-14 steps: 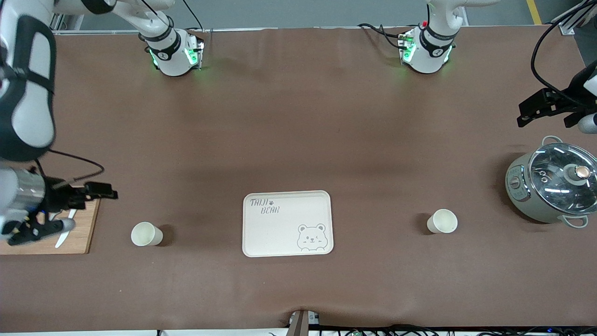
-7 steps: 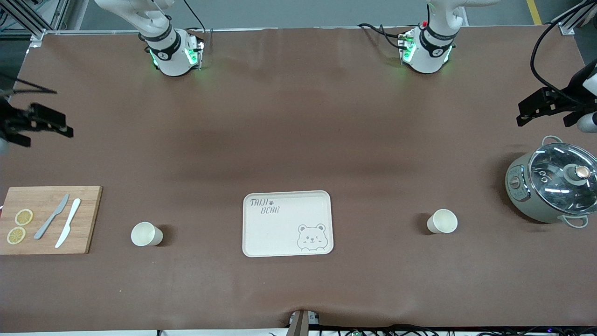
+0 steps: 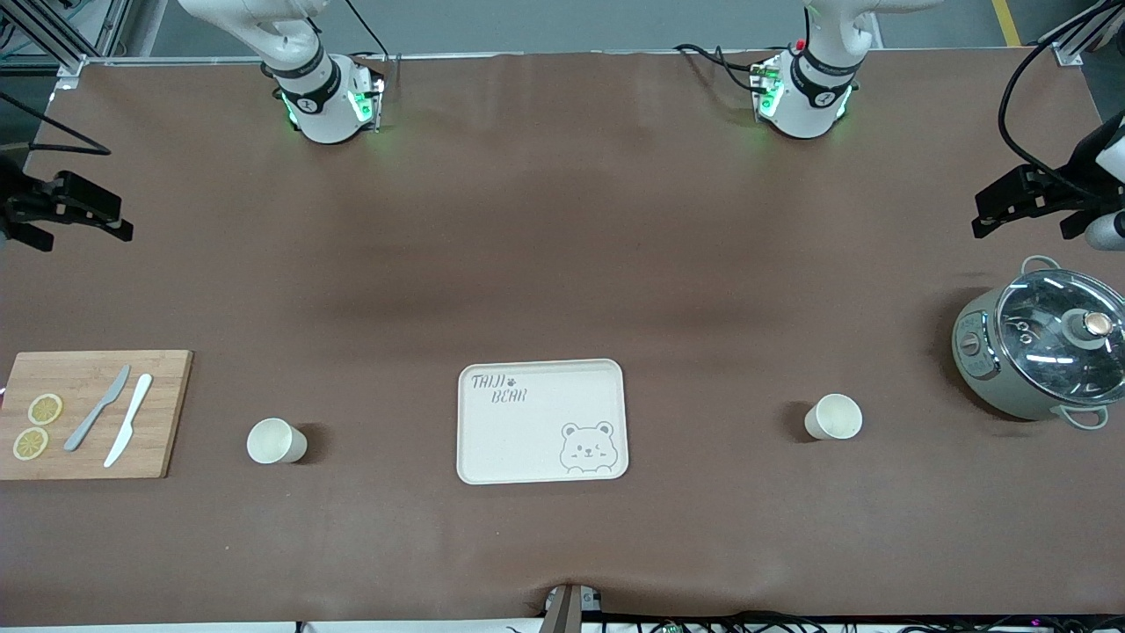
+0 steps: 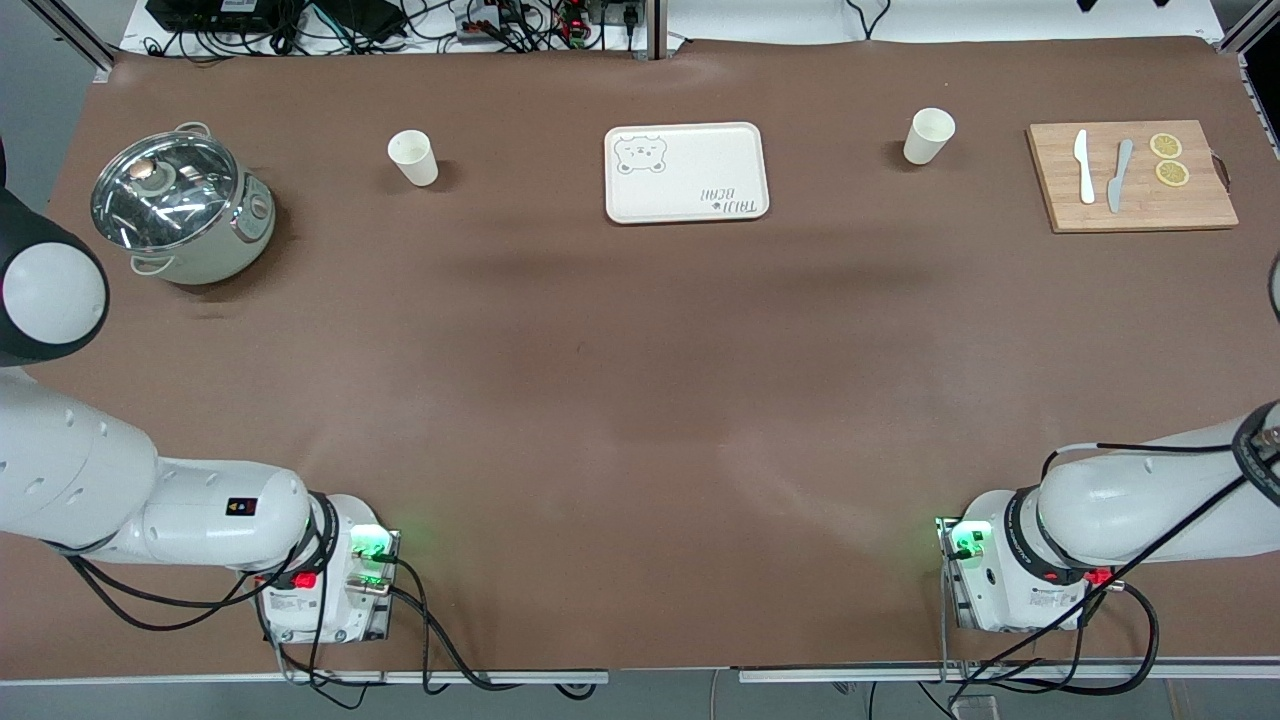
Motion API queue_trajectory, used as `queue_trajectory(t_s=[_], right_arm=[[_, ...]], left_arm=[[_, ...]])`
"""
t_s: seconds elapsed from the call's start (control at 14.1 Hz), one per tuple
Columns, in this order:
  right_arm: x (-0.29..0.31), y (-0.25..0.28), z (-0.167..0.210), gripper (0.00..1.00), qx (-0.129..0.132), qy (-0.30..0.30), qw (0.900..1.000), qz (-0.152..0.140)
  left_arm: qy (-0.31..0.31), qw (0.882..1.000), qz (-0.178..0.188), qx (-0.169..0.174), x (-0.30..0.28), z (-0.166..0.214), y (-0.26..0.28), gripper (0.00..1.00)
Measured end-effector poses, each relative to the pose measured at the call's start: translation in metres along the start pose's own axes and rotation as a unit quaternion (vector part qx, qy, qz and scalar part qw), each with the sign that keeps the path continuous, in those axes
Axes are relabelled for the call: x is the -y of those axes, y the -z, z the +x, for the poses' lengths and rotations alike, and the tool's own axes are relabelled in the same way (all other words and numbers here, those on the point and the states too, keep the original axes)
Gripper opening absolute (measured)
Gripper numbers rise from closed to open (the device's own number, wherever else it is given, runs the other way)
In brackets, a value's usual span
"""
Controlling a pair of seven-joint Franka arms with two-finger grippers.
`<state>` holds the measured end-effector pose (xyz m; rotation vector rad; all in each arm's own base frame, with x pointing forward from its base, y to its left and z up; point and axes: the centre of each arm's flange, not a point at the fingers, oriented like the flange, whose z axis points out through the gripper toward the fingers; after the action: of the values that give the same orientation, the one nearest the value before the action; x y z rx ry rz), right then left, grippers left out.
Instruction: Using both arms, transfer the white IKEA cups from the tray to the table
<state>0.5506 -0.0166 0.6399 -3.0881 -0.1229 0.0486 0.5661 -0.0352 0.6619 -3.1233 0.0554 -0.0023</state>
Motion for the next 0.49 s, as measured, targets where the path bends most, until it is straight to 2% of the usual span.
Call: queue_trajectory(t_s=[0.21,0.49], right_arm=[[0.000,0.005,-0.022,1.00,-0.001,-0.026,1.000,-0.005],[0.004,-0.005,-0.015,1.00,-0.006,-0.026,1.000,-0.006]], left_arm=[[0.000,1.000,0.000,0.000,0.000,0.000,0.000,1.00],[0.000,1.000,0.000,0.000,0.000,0.000,0.000,1.00]])
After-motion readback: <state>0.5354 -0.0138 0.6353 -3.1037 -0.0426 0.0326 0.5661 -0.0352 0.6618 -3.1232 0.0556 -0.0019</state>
